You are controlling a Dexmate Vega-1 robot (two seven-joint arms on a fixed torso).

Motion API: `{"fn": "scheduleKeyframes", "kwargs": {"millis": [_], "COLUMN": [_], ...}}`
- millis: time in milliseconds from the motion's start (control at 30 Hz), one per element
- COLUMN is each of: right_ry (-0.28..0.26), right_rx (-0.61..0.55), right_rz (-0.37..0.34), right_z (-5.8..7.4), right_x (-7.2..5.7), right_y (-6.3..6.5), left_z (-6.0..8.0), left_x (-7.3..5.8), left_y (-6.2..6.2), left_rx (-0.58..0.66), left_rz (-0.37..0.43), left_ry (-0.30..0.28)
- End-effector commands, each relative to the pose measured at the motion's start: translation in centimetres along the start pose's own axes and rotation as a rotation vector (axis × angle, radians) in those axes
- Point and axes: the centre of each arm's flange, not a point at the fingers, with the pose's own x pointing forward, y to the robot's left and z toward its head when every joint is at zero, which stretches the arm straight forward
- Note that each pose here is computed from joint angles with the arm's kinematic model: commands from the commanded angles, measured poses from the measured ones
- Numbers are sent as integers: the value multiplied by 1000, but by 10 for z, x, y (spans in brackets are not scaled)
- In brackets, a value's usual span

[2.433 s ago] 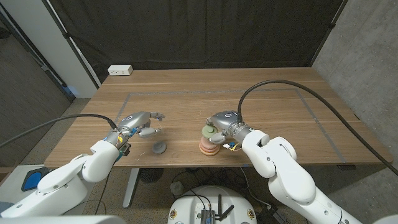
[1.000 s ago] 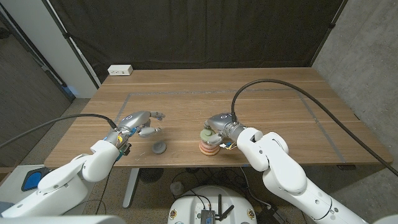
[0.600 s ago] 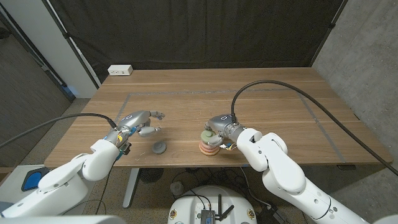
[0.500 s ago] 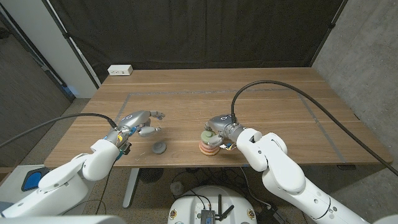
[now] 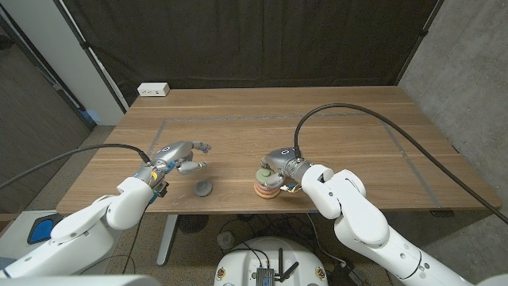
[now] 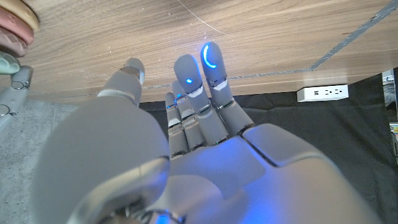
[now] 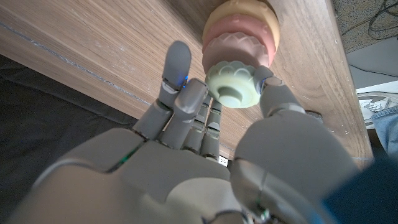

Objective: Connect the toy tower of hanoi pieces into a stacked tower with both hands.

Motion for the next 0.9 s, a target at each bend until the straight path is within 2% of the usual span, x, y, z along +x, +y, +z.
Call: {"fn": "scheduleKeyframes", "kwargs": {"millis": [33, 900], "right_ry": [-3, 7], "right_rx": [-2, 0], "right_rz": [7, 2], "right_z": [-1, -2], "right_x": [1, 0], "right_y": [4, 12], "left_z": [2, 5], "left_x": [1, -6], "left_y": [-1, -3], "left_rx": [2, 8], "left_rz": [-8, -12], "left_ry": [1, 11]}}
